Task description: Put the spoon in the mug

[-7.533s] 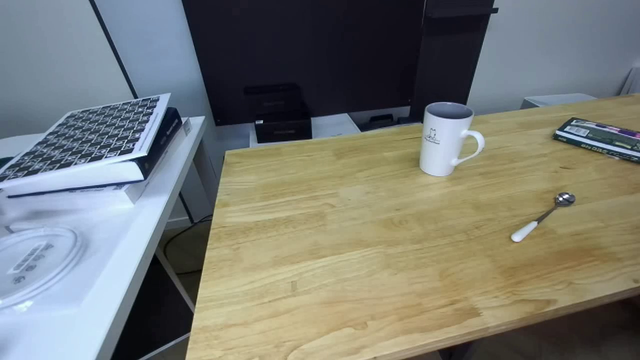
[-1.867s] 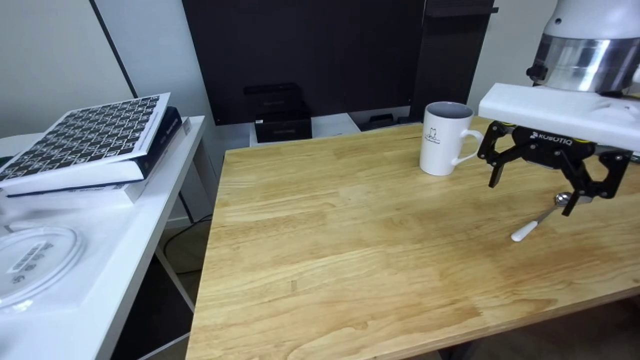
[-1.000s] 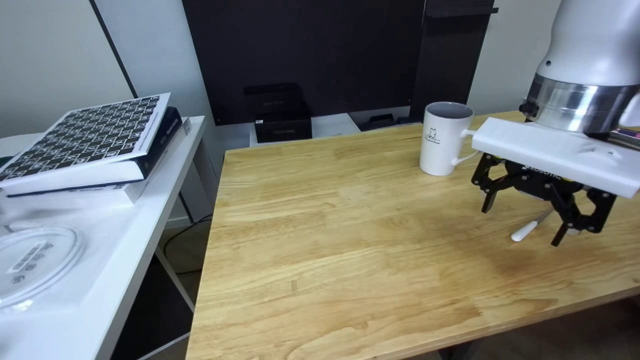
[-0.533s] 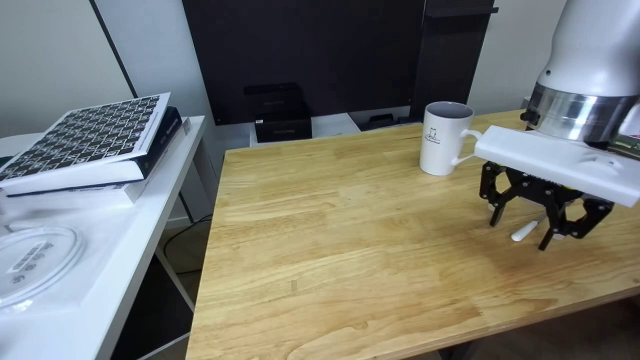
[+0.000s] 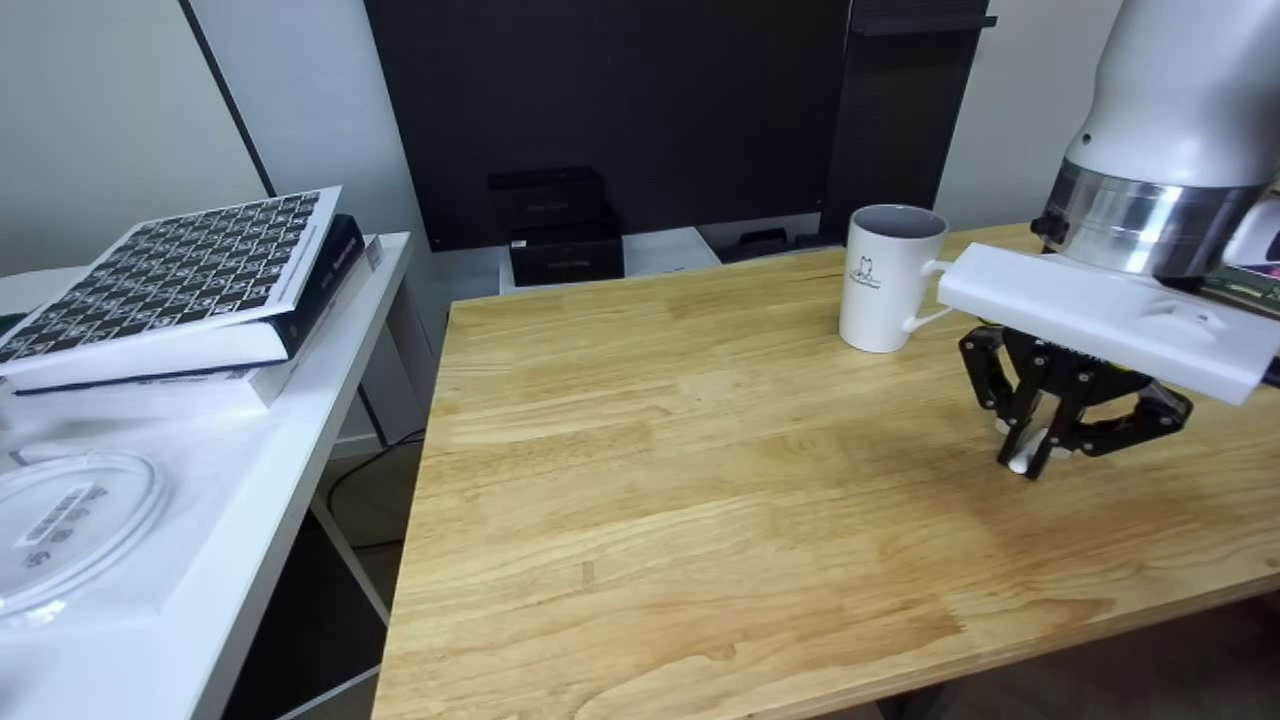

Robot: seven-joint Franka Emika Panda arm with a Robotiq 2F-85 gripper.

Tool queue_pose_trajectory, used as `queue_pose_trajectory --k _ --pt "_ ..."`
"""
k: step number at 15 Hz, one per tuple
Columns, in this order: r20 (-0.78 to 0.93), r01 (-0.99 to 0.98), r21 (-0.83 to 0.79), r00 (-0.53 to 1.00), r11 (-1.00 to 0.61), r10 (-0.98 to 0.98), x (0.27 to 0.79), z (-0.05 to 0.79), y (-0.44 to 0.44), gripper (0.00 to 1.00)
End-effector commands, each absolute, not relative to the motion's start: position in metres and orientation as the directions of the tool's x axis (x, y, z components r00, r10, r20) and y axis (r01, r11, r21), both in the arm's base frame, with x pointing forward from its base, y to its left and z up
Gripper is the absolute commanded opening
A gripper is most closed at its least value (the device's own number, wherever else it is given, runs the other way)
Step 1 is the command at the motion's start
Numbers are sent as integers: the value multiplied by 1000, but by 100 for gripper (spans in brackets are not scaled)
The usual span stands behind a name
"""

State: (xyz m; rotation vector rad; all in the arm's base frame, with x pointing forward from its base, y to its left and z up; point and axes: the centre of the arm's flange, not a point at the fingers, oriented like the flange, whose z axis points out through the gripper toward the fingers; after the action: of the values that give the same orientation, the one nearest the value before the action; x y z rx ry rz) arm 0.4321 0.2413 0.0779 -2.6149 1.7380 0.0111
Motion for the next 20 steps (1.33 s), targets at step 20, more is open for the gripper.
queue_pose_trajectory --k 20 --pt "46 -839 113 540 -533 -840 512 254 242 4"
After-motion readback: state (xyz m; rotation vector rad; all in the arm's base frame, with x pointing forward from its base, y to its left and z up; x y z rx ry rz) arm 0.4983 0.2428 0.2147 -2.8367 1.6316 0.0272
